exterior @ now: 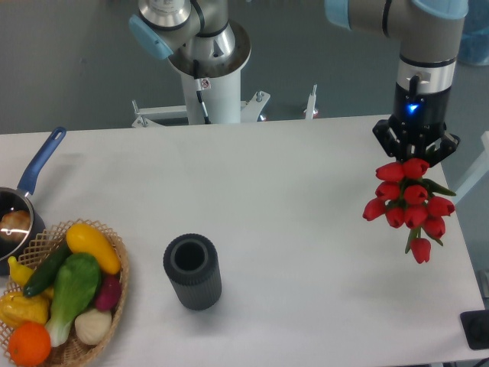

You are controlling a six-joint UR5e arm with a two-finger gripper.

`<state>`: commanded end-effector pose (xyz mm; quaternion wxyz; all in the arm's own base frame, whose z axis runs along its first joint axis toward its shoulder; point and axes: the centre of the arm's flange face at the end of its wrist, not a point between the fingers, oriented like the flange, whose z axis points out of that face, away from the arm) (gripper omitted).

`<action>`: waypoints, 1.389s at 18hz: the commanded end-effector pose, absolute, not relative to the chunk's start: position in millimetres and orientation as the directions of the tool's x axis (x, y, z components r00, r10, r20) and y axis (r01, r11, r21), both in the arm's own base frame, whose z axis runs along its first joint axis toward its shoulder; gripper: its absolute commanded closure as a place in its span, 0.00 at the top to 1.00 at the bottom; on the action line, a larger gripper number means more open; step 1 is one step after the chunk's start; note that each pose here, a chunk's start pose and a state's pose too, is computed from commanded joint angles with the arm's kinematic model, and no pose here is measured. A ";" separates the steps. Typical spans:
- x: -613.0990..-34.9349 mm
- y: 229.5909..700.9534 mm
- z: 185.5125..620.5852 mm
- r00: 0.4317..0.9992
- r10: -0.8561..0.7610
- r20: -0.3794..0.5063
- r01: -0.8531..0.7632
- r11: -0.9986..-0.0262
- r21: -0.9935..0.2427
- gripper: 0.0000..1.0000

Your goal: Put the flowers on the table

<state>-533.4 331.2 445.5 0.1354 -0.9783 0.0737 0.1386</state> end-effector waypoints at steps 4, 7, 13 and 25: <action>-531.6 331.5 442.6 0.952 -0.109 -0.285 -0.182 -0.953 -0.244 0.00; -530.6 331.1 434.9 0.957 -0.111 -0.268 -0.176 -0.957 -0.231 0.00; -511.2 349.2 398.2 0.962 -0.161 -0.222 -0.197 -0.969 -0.147 0.00; -489.7 347.9 346.3 0.977 -0.176 -0.122 -0.193 -0.970 -0.149 0.95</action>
